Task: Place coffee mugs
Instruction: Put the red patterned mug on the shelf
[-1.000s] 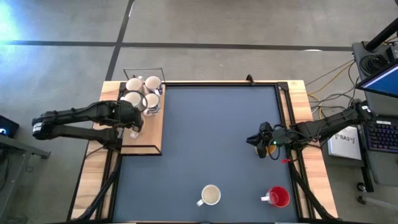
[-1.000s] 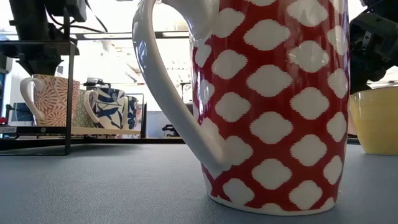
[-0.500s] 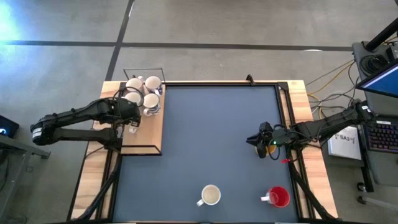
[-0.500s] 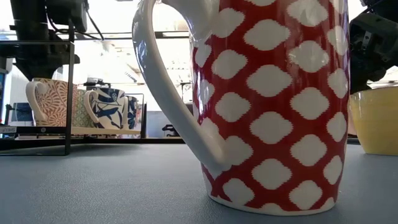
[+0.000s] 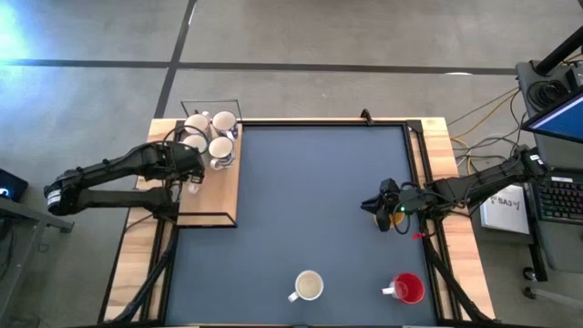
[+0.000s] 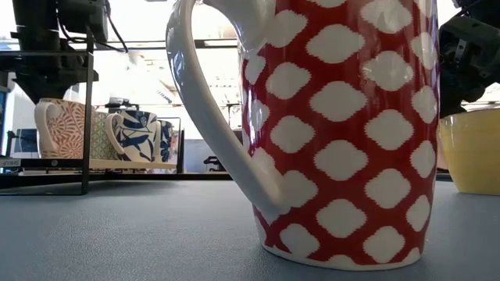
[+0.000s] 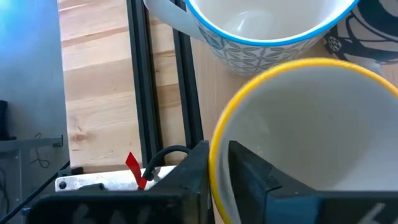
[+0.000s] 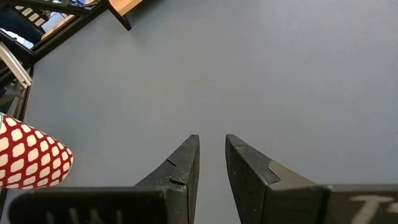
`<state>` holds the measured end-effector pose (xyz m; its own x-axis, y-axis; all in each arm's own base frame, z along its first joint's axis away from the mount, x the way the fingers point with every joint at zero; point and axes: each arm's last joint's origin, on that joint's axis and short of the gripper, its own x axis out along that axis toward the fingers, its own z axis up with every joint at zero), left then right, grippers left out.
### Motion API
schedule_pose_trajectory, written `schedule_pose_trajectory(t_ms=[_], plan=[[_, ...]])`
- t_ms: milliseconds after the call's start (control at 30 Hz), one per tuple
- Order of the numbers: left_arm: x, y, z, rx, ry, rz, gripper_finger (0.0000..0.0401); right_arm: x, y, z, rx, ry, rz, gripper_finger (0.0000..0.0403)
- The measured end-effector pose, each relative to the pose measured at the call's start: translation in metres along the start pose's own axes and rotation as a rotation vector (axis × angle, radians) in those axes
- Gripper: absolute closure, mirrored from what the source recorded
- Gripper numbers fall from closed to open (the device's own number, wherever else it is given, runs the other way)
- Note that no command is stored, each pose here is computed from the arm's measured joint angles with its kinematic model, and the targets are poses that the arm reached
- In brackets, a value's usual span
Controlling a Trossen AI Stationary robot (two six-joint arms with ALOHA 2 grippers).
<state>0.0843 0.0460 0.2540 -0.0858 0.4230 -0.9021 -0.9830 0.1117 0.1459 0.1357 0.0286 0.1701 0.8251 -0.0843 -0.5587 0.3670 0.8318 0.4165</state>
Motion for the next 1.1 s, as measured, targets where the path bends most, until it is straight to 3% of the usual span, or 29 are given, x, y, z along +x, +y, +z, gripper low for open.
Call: schedule_pose_trajectory(t_ms=[400,800,1100], plan=[[-0.013,0.003,0.005,-0.007,0.002,-0.016,0.029,0.0,0.0,0.0,0.0,0.0,0.0,0.0335],[-0.035,0.004,0.015,0.003,0.004,-0.068,0.0288,0.0,0.0,0.0,0.0,0.0,0.0,0.0335],[-0.053,-0.025,0.029,0.105,-0.041,-0.188,0.0288,0.0,0.0,0.0,0.0,0.0,0.0,0.0335]])
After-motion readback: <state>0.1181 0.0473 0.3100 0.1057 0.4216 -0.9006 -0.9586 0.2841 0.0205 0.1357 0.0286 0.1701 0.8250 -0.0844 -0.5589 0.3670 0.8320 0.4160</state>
